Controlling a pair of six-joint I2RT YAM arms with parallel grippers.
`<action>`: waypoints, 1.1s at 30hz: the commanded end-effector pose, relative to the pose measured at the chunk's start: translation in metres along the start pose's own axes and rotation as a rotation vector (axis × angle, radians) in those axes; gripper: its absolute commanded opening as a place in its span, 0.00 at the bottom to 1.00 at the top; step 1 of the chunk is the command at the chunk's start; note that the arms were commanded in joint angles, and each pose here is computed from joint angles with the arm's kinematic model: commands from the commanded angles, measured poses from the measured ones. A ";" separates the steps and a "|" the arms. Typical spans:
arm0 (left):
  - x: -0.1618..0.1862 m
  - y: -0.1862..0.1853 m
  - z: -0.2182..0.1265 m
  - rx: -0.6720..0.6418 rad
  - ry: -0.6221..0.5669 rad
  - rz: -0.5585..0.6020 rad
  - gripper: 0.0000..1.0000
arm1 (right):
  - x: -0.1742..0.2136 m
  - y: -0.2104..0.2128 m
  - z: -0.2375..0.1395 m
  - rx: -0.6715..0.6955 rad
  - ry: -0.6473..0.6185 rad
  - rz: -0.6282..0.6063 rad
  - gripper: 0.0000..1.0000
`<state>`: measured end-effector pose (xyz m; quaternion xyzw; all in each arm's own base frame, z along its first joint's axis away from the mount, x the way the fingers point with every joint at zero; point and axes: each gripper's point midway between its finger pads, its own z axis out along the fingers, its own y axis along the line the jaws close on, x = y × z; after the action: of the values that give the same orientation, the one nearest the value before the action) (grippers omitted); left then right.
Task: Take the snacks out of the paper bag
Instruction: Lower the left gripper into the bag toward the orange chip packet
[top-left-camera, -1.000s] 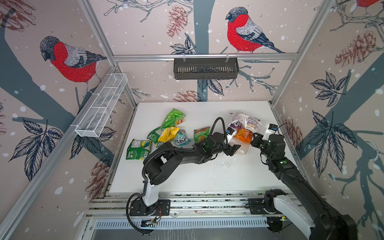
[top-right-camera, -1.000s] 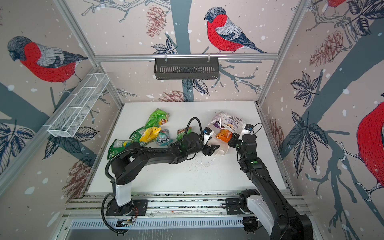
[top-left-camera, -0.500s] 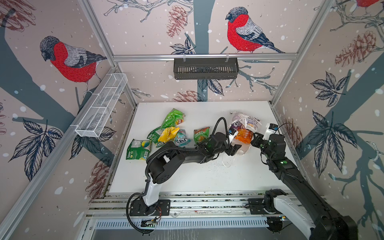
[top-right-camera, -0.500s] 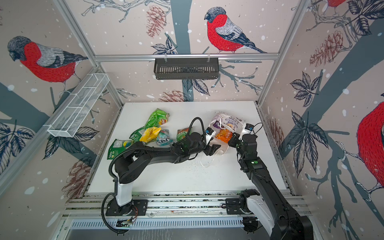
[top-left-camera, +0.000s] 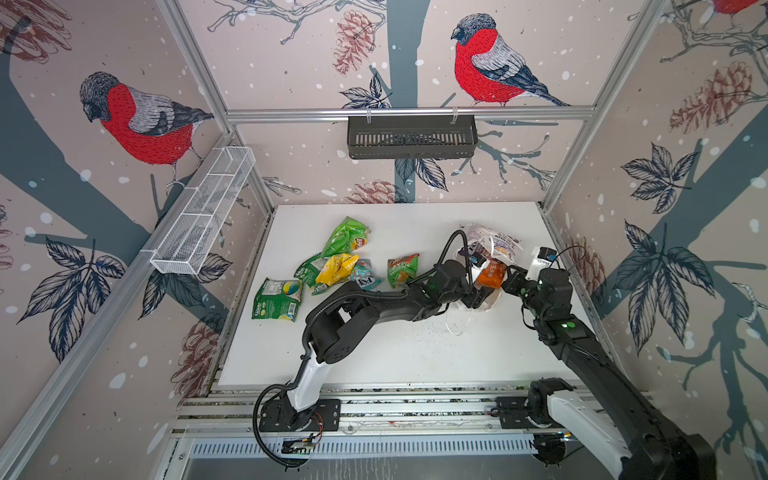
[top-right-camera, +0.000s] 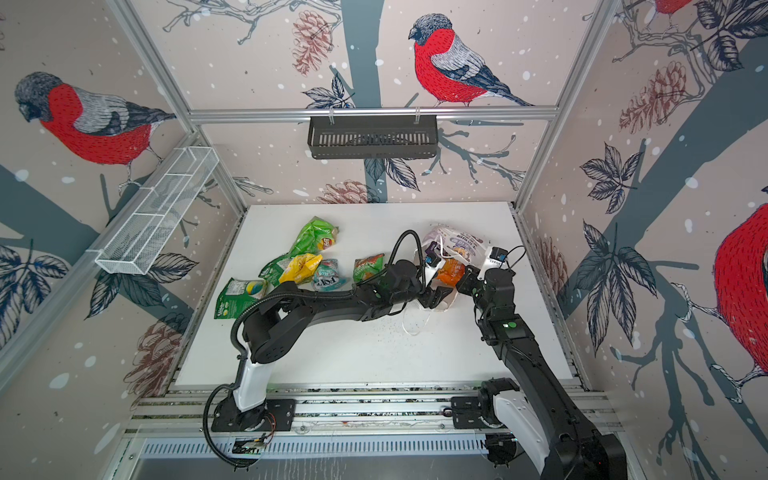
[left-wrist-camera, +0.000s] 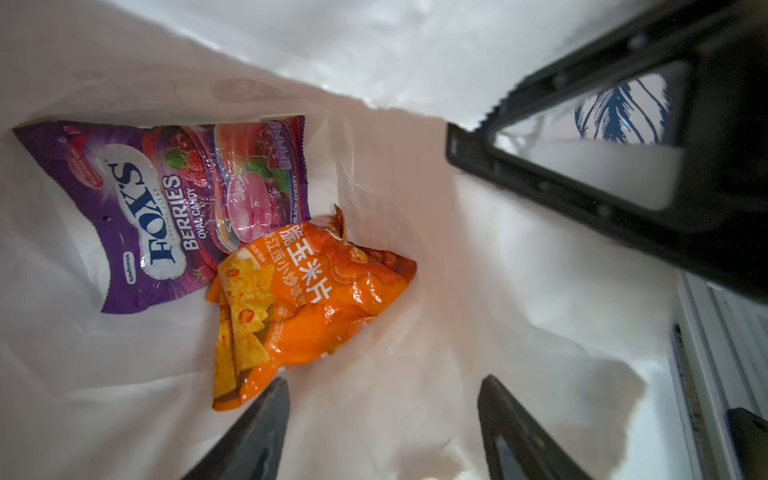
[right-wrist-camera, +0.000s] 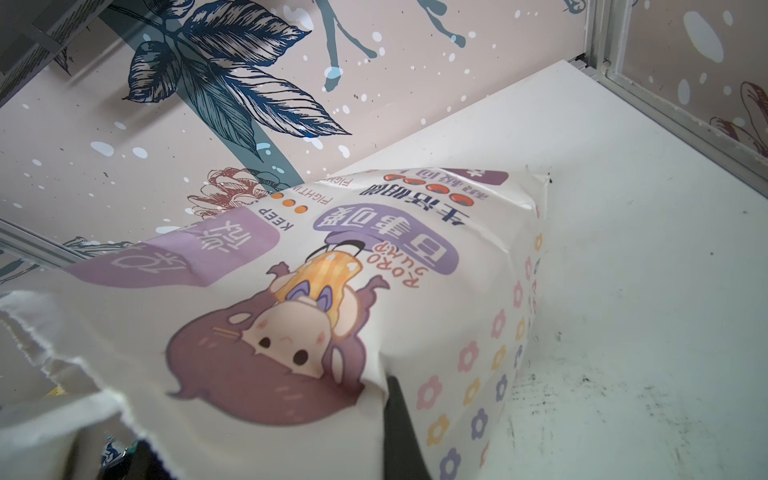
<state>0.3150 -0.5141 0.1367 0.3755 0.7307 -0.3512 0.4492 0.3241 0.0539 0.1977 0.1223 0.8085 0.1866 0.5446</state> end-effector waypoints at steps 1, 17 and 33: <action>0.007 0.007 0.006 -0.011 0.025 -0.018 0.71 | -0.008 0.007 -0.001 -0.030 -0.025 0.002 0.00; 0.020 0.054 0.027 -0.193 0.073 -0.055 0.74 | -0.005 0.003 -0.002 -0.018 -0.022 -0.002 0.00; 0.026 0.070 0.043 -0.250 0.086 -0.072 0.86 | -0.002 0.003 -0.001 -0.021 -0.018 -0.007 0.00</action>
<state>0.3769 -0.5160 0.0914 0.3212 0.7876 -0.2709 0.4507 0.3224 0.0536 0.1941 0.1224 0.8100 0.1861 0.5425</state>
